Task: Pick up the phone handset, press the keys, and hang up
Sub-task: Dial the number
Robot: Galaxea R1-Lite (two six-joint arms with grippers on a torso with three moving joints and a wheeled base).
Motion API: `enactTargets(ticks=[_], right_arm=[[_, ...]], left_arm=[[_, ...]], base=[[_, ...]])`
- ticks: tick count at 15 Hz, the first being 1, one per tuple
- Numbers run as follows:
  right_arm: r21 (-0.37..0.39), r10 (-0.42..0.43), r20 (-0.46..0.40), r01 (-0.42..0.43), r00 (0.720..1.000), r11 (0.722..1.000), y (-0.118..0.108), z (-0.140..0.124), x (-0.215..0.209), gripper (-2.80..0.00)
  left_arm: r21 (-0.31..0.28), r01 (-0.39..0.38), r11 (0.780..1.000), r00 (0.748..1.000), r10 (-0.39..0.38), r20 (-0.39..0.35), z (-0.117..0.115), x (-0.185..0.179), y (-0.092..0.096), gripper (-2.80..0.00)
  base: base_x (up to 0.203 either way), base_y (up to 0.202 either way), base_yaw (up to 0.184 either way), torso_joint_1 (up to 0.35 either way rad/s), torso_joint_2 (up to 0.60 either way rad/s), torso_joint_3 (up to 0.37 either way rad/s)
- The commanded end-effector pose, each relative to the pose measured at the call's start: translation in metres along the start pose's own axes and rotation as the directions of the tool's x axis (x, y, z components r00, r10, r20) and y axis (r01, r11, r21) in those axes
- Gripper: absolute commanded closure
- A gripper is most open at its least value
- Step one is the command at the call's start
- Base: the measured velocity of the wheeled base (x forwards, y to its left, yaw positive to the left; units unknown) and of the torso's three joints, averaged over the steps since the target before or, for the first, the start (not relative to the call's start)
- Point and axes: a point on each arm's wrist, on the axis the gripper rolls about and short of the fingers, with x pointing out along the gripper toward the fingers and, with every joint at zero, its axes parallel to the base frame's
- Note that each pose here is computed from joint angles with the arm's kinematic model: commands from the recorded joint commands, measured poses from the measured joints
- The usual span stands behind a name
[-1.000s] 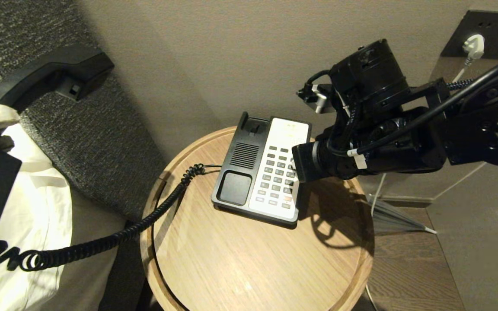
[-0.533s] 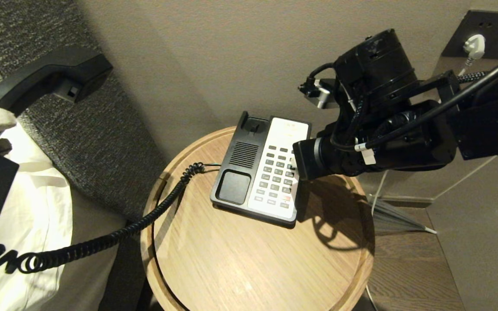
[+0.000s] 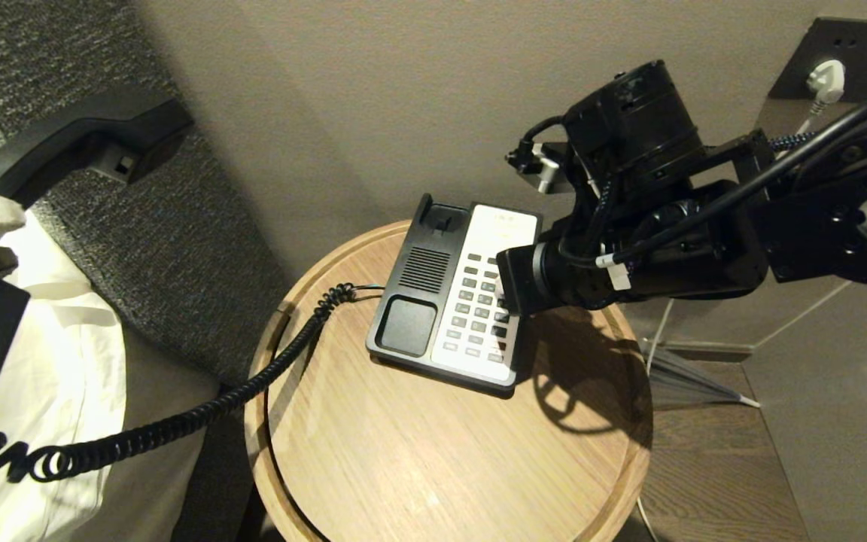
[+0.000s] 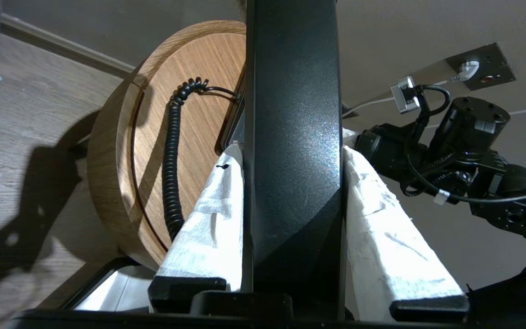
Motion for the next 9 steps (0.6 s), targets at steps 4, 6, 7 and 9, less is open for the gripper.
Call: enactTargets(ticks=[4,6,7,9], right_arm=[[-0.001,-0.009,-0.012,0.009,1.000,1.000,-0.0001,-0.0012,0.0024,0.00],[-0.003,-0.009,-0.012,0.009,1.000,1.000,-0.0002,-0.0014,0.0020,0.00],[-0.003,-0.012,-0.014,0.012,1.000,1.000,-0.0003,-0.0021,0.0024,0.00],[-0.007,-0.016,-0.031,0.016,0.999,1.000,-0.0011,-0.0063,0.0045,0.00]], left_arm=[[-0.004,-0.001,1.000,1.000,0.002,0.001,-0.0006,-0.0016,0.0011,0.00],[-0.004,-0.001,1.000,1.000,0.001,-0.001,-0.0009,-0.0014,0.0013,0.00],[-0.004,-0.002,1.000,1.000,0.002,0.000,-0.0009,-0.0014,0.0013,0.00],[-0.004,-0.001,1.000,1.000,0.001,0.002,-0.0005,-0.0019,0.0011,0.00]], base=[[0.000,0.000,0.000,0.000,0.00,0.000],[0.000,0.000,0.000,0.000,0.00,0.000],[0.000,0.000,0.000,0.000,0.00,0.000],[0.000,0.000,0.000,0.000,0.00,0.000]])
